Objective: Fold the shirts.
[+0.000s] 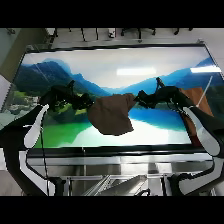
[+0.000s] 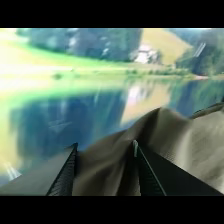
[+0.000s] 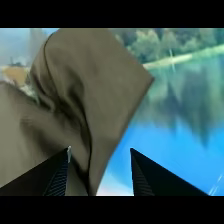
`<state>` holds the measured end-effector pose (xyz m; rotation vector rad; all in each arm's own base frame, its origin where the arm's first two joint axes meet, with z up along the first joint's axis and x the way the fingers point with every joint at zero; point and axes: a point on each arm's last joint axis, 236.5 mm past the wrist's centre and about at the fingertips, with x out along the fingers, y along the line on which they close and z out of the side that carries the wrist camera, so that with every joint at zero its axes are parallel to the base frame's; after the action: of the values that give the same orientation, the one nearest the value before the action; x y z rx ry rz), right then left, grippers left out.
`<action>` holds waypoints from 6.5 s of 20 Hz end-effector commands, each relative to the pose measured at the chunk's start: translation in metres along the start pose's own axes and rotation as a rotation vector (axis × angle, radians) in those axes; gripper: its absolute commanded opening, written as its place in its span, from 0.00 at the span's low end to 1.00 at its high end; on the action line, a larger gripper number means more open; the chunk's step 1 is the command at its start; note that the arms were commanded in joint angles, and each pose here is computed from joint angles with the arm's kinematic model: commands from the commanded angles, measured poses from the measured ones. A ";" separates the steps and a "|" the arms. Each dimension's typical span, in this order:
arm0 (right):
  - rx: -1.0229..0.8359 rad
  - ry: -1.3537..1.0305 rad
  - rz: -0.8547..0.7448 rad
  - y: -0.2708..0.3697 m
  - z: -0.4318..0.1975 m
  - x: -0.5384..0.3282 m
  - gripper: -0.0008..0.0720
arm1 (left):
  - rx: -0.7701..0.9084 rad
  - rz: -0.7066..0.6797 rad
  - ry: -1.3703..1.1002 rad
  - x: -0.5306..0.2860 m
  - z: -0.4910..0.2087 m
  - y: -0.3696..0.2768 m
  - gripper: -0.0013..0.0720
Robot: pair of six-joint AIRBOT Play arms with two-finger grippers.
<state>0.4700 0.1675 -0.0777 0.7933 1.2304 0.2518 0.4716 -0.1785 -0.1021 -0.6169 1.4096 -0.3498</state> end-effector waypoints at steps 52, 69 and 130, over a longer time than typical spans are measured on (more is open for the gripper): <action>-0.393 0.032 -0.105 -0.037 0.006 -0.025 0.05 | 0.351 -0.018 -0.210 0.027 0.077 -0.105 0.04; -0.331 0.005 -0.045 -0.043 0.065 -0.106 0.70 | 0.026 0.047 0.136 -0.058 -0.159 -0.086 0.96; -0.141 0.230 0.042 -0.058 0.002 0.008 0.49 | -0.131 0.343 -0.043 -0.145 -0.051 0.128 0.05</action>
<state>0.4651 0.1180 -0.1171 0.6997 1.3738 0.4502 0.3869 -0.0018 -0.0636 -0.4728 1.4539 0.0344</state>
